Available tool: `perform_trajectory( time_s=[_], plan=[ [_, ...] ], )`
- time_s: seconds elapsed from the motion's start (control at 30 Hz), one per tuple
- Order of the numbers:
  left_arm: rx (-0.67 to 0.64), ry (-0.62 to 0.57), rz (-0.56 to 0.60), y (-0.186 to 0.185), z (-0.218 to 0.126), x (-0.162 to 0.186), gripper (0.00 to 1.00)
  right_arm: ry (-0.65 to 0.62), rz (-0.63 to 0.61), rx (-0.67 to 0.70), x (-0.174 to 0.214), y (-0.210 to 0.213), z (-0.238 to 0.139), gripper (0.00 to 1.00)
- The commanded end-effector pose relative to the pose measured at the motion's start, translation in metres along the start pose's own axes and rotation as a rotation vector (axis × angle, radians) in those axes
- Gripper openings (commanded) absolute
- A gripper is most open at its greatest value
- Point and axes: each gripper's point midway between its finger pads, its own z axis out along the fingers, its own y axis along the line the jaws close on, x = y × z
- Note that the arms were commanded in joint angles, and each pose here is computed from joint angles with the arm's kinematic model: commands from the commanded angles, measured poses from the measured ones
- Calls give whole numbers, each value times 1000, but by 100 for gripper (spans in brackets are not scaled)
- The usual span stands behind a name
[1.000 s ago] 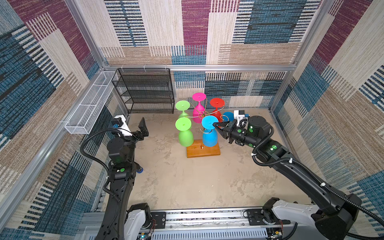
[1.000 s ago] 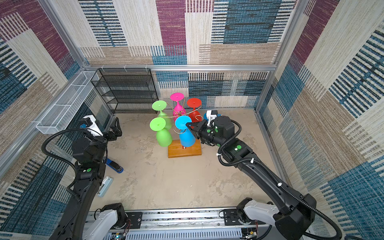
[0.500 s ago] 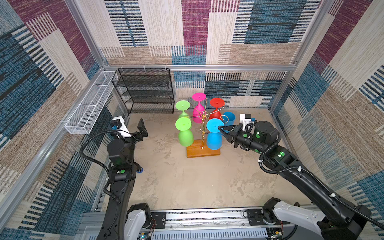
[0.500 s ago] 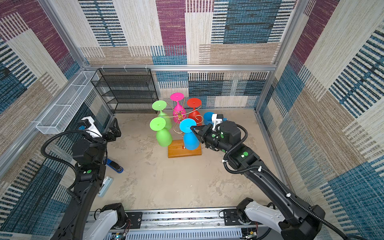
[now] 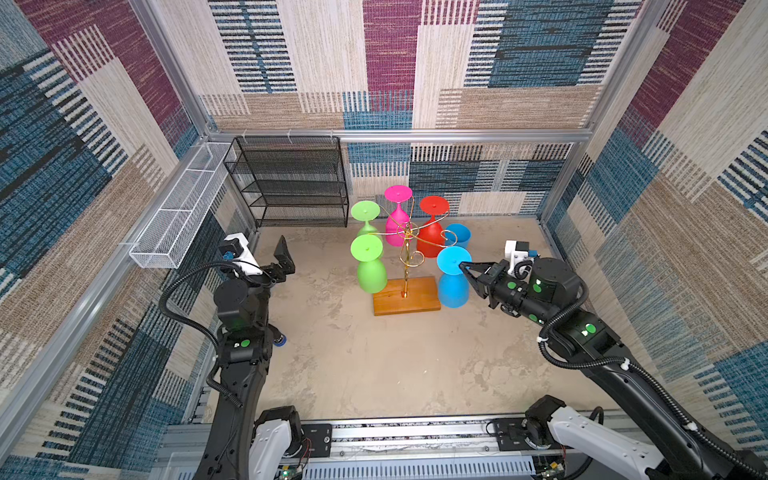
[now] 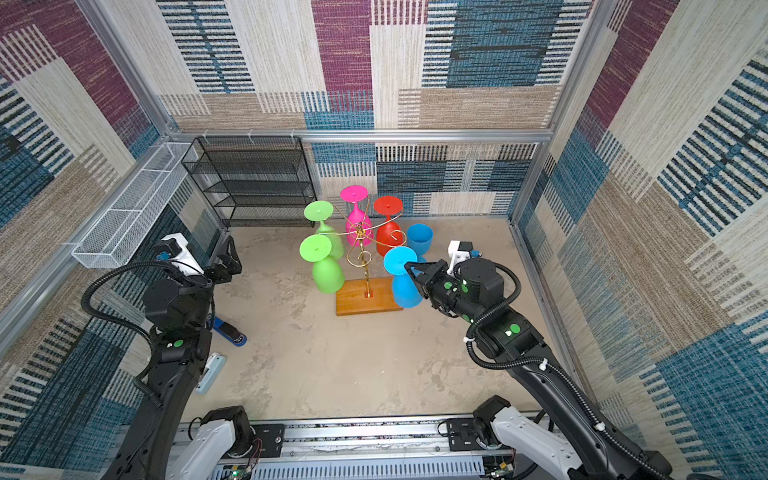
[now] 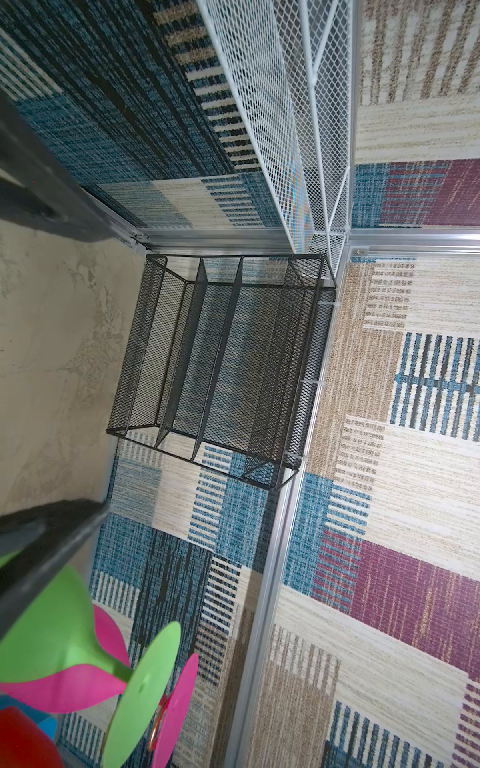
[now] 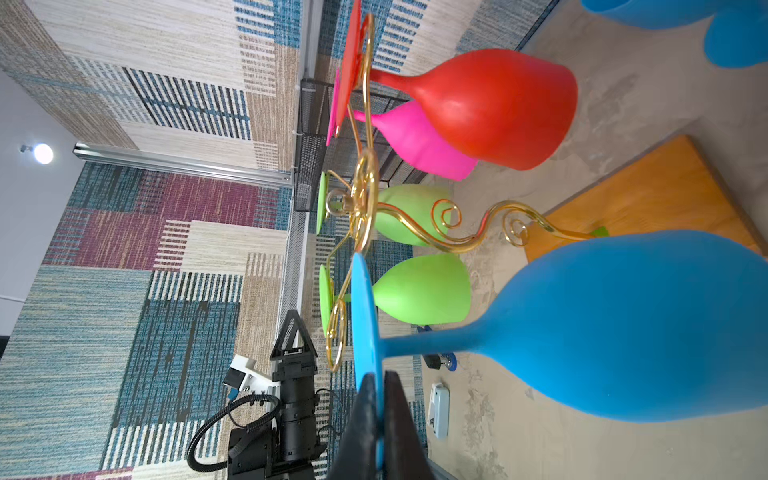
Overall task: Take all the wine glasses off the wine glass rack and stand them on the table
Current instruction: 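Lift the blue glass up and away from the rack with the right gripper, then bring the blue glass toward the left gripper while left gripper reaches to grasp its bowl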
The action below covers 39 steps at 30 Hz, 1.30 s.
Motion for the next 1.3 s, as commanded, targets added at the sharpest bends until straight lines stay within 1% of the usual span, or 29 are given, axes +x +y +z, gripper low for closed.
perform_trajectory(
  time_s=[0.0, 0.1, 0.27, 0.37, 0.43, 0.5, 0.57, 0.63, 0.67, 0.73, 0.87, 1.0, 1.1, 1.17, 1.23, 1.27],
  plan=[
    [5, -49, -3, -1, -1, -13, 98, -41, -23, 2, -12, -3, -8, 0],
    [4, -52, 2, -1, -2, -14, 99, -105, -65, 18, -31, -2, -18, 0],
    [13, -49, -2, -3, -2, -16, 98, -246, -177, 60, -72, 0, -30, 0],
    [45, -47, -10, -9, -3, -22, 97, -354, -263, 32, -97, 18, -37, 0],
    [100, -37, -10, -20, -3, -29, 95, -422, -338, 8, -112, 37, -39, 0],
    [166, -35, -33, -34, -3, -45, 94, -483, -423, -6, -126, 60, -44, 0],
    [269, -7, -63, -54, -2, -57, 92, -529, -515, -16, -137, 82, -47, 0],
    [416, 69, -98, -82, -3, -72, 91, -563, -621, -29, -146, 108, -48, 0],
    [476, 103, -112, -94, -3, -78, 88, -568, -665, -43, -148, 119, -48, 0],
    [635, 144, -176, -121, -9, -99, 85, -560, -776, -83, -148, 139, -41, 0],
    [814, 179, -274, -151, -15, -126, 84, -528, -952, -186, -140, 166, -27, 0],
    [984, 256, -336, -186, -17, -138, 82, -439, -1120, -276, -127, 188, -6, 0],
    [1084, 302, -361, -212, -16, -139, 80, -357, -1199, -389, -111, 201, 4, 0],
    [1145, 332, -372, -229, -15, -137, 76, -303, -1222, -457, -99, 206, 9, 0],
    [1215, 334, -379, -244, -16, -140, 73, -248, -1233, -493, -90, 204, 17, 0],
    [1248, 336, -393, -250, -15, -142, 72, -234, -1254, -533, -83, 214, 13, 0]
  ],
)
